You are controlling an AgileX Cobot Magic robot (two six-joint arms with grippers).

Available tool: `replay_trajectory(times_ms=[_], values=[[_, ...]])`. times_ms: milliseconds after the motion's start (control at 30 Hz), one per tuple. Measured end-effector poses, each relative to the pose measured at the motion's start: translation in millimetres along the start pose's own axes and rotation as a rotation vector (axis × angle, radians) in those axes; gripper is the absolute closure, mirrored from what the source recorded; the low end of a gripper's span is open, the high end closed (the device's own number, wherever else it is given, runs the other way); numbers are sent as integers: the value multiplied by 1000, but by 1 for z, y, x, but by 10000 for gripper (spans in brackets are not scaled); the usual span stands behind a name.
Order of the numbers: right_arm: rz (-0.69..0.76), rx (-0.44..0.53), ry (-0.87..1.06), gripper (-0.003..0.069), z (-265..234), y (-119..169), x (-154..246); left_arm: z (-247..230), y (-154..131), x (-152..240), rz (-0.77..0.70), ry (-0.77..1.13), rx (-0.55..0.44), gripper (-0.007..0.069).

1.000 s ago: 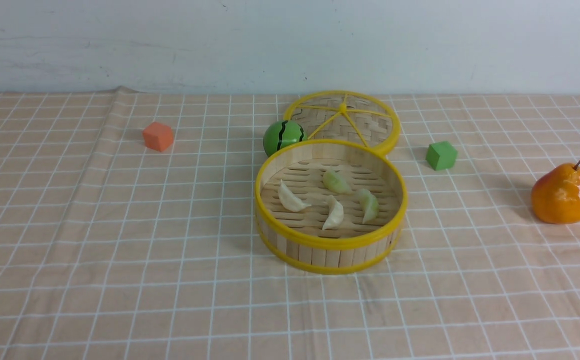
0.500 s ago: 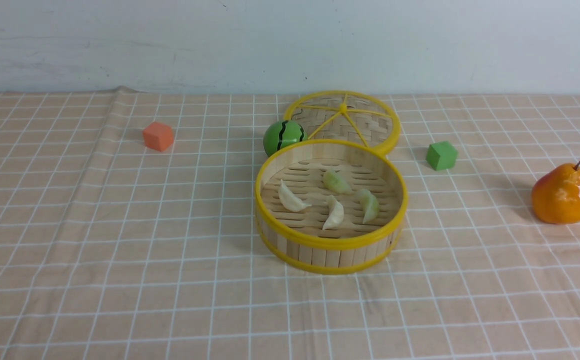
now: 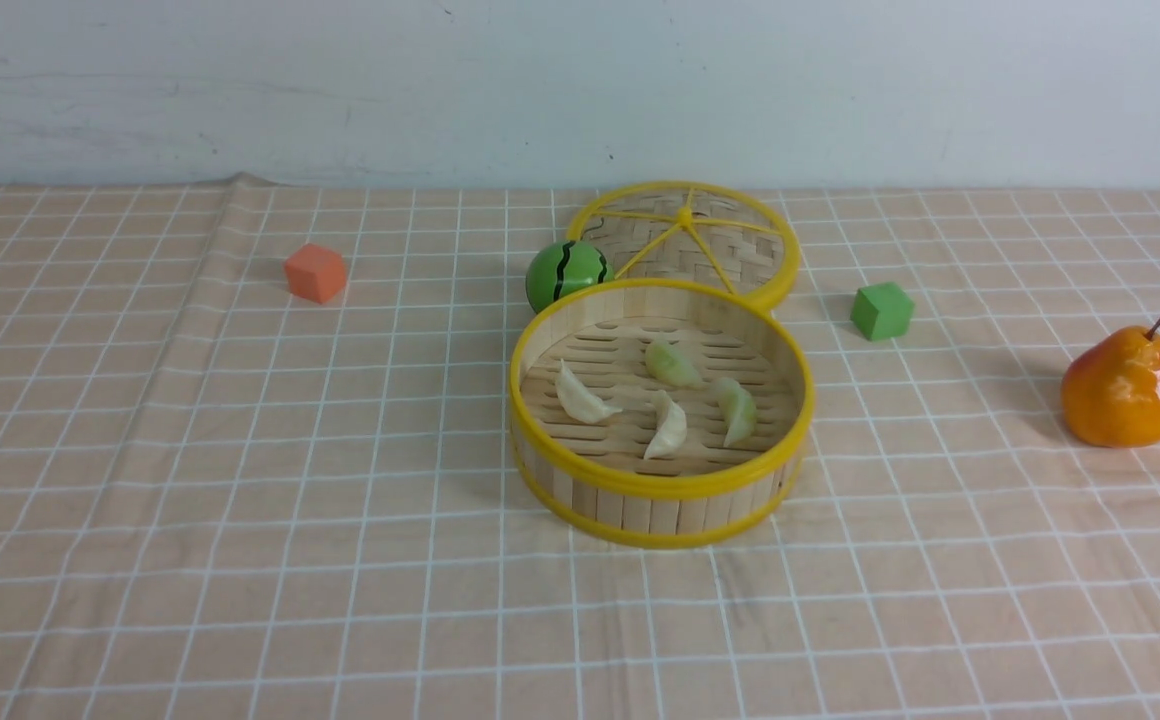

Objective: Put the dumplings into the steamer on the table with the brown tablecloth.

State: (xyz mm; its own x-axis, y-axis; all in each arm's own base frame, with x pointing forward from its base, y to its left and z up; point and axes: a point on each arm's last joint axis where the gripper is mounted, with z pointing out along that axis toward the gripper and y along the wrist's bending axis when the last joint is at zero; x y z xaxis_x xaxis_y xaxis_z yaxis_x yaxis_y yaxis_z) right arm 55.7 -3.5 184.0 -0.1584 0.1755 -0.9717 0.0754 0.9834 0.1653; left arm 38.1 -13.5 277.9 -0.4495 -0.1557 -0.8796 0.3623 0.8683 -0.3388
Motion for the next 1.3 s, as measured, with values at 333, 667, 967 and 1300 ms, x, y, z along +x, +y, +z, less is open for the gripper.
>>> replay_trajectory(times_ms=[333,667,967,1300], values=[[-11,41,97,680,-1,-3,9,0,0,0,0,1,-1,533],[-27,-8,134,680,-2,-1,10,0,0,0,0,1,-1,517],[-25,-9,134,676,-2,-1,11,0,0,0,0,4,-2,512],[-25,-9,135,668,-2,-1,11,0,0,0,0,5,-3,498]])
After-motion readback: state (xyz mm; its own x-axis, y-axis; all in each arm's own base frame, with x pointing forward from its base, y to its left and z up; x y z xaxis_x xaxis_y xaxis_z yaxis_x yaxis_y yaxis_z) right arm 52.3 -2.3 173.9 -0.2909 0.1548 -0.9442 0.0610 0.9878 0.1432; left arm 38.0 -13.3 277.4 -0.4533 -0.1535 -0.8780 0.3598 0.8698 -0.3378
